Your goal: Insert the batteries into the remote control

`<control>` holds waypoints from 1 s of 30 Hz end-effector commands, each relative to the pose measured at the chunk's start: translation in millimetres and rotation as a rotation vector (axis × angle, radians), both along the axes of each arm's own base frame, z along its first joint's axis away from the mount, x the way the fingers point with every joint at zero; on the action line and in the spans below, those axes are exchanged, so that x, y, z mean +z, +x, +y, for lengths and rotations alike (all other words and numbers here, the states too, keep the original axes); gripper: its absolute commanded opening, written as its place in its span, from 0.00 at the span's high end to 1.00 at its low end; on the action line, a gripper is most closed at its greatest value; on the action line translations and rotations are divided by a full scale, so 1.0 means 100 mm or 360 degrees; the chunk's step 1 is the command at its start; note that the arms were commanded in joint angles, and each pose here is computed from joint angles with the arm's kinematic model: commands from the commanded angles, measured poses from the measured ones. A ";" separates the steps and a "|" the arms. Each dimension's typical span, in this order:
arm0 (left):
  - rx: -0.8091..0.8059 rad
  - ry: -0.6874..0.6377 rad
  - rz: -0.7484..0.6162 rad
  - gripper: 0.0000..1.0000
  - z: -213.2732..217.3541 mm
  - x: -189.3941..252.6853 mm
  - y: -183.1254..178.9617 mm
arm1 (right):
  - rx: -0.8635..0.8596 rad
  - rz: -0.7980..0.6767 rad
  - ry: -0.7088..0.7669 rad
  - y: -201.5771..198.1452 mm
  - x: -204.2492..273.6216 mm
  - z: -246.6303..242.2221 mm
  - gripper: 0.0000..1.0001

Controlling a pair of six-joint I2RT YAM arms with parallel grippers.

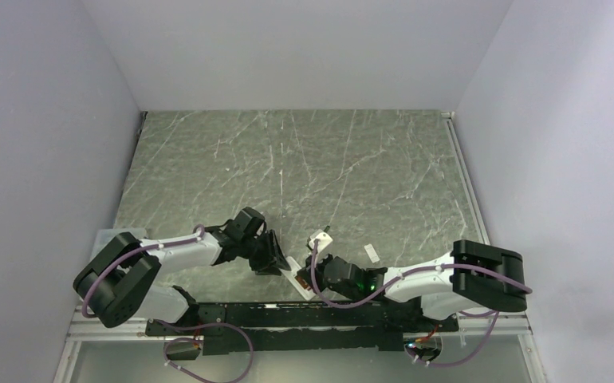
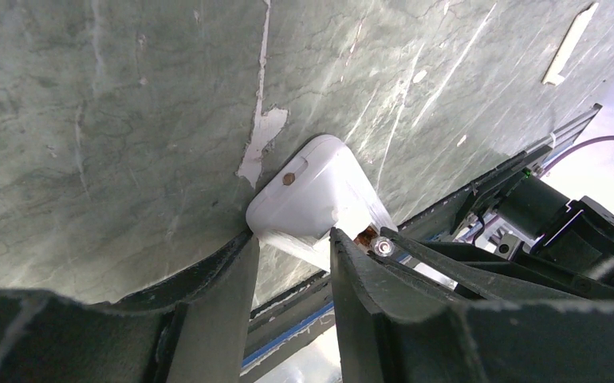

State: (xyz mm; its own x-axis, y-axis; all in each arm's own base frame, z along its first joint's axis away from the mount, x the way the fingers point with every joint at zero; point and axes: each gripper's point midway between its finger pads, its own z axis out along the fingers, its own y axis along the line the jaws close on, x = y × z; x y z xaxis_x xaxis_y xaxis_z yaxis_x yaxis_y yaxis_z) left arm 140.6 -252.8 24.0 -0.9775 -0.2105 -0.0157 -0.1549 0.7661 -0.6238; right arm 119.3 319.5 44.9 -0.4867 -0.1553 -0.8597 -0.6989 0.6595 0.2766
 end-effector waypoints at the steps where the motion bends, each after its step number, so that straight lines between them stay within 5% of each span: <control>1: 0.0003 0.0079 -0.0010 0.55 0.06 -0.13 0.02 | -0.0001 -0.0073 -0.0017 0.04 0.11 0.00 1.00; 18: -0.0027 0.0064 -0.0008 0.75 -0.01 -0.16 0.06 | 0.0013 0.0005 -0.0134 -0.04 -0.01 -0.06 1.00; 30: -0.0030 0.0056 -0.0010 0.77 -0.01 -0.15 0.06 | -0.0127 0.0014 -0.0267 -0.08 -0.13 -0.20 1.00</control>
